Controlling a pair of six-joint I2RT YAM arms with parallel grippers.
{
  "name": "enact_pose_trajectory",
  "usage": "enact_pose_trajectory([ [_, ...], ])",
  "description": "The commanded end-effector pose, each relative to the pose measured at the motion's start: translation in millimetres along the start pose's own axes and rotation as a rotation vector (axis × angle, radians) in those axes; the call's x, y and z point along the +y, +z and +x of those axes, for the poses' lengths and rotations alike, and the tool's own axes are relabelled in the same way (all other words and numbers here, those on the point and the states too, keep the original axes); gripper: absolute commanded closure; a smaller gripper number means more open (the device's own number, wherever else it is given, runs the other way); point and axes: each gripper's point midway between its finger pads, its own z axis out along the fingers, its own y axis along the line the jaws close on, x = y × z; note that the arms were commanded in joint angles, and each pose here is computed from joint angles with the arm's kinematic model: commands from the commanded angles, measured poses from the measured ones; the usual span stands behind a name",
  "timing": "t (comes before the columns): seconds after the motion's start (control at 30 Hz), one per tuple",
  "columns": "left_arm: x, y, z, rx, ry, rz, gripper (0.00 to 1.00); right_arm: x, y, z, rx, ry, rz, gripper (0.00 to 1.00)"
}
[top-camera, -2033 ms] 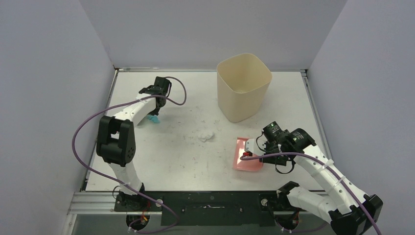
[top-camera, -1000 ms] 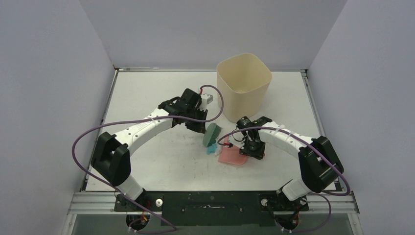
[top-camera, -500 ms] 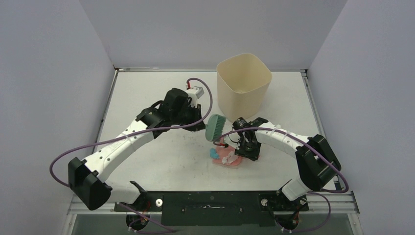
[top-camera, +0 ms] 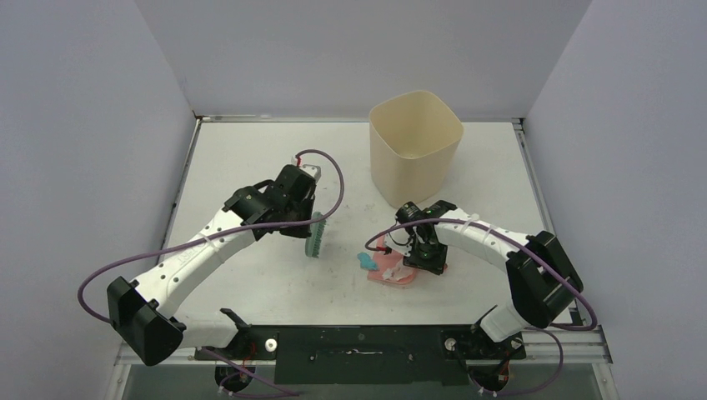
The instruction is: Sweep away the paper scraps from the table
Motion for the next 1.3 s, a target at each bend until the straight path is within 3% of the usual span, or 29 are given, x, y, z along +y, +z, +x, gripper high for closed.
enact_pose_trajectory([
  [0.0,12.3,-5.4,4.3,0.005,0.001,-0.061,1.0,-8.9,-31.9,14.3,0.041,-0.019,0.075,0.95],
  [0.17,5.0,5.8,11.4,0.056,0.022,-0.042,1.0,-9.0,-44.4,23.4,0.061,-0.025,0.095,0.93],
  [0.3,-9.4,13.3,15.2,0.069,0.019,0.008,1.0,-1.7,-28.6,22.4,0.037,-0.023,0.073,0.81],
  [0.47,-17.2,14.9,18.2,0.073,0.021,0.048,1.0,-2.1,-9.1,21.0,-0.023,-0.024,0.1,0.77],
  [0.67,-23.9,12.4,24.1,0.058,0.008,0.101,1.0,-9.2,-21.0,19.2,-0.227,0.009,0.12,0.47],
  [0.73,-25.9,13.0,25.6,0.054,0.002,0.115,1.0,-6.3,-26.6,19.7,-0.302,-0.031,0.121,0.43],
  [0.87,-29.4,15.3,25.6,0.054,-0.002,0.129,1.0,-4.8,-26.6,22.7,-0.354,-0.052,0.172,0.43],
  [1.03,-33.5,18.2,24.5,0.059,-0.005,0.14,1.0,2.9,-12.6,27.9,-0.328,-0.042,0.133,0.47],
  [1.27,-40.0,17.9,22.3,0.045,-0.019,0.173,1.0,1.2,0.4,29.6,-0.314,-0.018,0.11,0.6],
])
